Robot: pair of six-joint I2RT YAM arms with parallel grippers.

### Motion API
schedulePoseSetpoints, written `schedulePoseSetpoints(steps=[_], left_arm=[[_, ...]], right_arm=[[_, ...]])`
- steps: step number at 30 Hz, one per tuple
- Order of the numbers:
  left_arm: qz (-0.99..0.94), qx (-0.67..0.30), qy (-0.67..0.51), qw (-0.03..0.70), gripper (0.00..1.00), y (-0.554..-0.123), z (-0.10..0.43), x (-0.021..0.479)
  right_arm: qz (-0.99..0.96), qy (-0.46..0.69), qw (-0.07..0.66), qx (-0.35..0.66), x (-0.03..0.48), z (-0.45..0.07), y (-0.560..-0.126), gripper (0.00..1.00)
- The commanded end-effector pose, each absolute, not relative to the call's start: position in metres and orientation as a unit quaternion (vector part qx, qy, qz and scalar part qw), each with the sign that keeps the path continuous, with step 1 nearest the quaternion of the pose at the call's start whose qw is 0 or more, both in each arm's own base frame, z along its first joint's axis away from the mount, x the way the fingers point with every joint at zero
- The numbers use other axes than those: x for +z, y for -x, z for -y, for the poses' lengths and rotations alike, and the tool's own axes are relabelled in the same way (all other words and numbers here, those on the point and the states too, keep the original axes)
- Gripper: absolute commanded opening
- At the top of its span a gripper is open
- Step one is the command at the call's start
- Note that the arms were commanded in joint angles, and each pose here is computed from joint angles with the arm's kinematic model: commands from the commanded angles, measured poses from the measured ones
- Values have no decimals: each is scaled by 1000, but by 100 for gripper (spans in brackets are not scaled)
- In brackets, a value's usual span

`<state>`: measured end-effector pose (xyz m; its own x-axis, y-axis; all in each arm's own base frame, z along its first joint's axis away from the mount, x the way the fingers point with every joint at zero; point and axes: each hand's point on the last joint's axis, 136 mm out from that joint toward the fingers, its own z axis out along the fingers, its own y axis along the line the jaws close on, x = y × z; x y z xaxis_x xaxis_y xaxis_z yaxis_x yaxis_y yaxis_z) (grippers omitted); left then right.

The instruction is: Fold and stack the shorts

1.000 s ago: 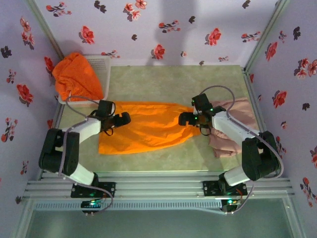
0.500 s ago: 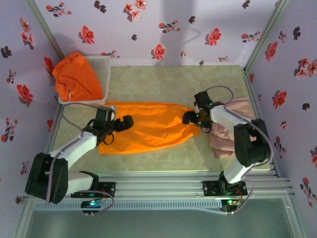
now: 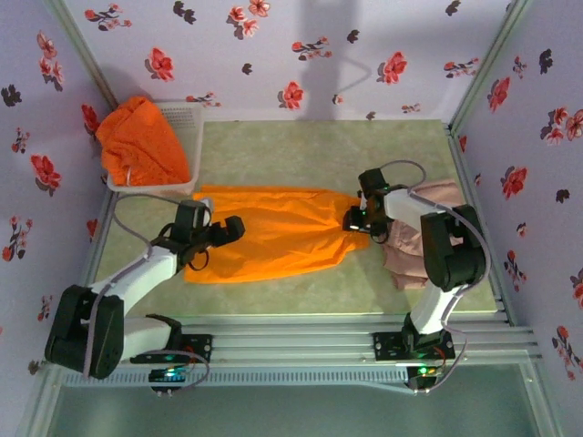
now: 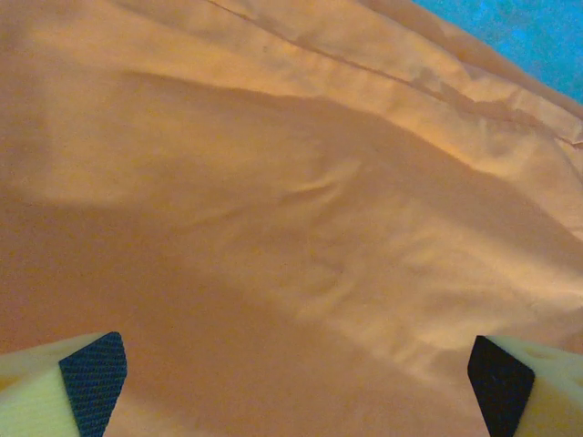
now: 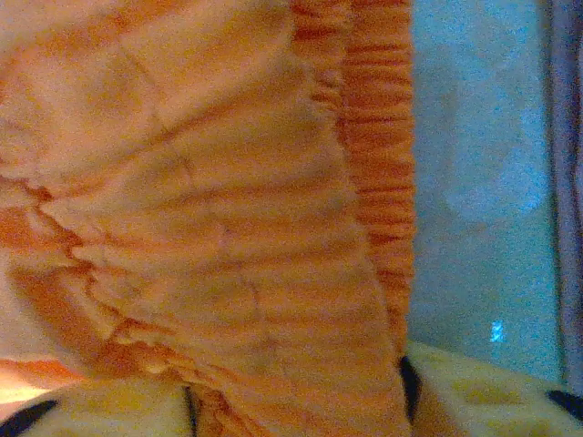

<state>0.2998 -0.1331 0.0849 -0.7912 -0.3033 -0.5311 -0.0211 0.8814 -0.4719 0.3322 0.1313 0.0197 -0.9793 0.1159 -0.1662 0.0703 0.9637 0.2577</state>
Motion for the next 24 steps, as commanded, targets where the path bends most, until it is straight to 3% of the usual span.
schedulePoseSetpoints(steps=[1, 8, 15, 24], left_arm=[[-902, -243, 83, 348, 99, -301, 134, 105], [-878, -247, 77, 403, 100, -294, 124, 139], [-857, -256, 83, 439, 99, -290, 119, 157], [-845, -267, 78, 456, 99, -286, 119, 171]], right_arm=[[-988, -40, 53, 137, -4, -141, -323, 37], [-992, -28, 66, 106, 3, -131, -327, 2], [-992, 6, 124, 31, 59, -114, -342, 0], [-972, 51, 178, -144, 155, -65, -351, 0]])
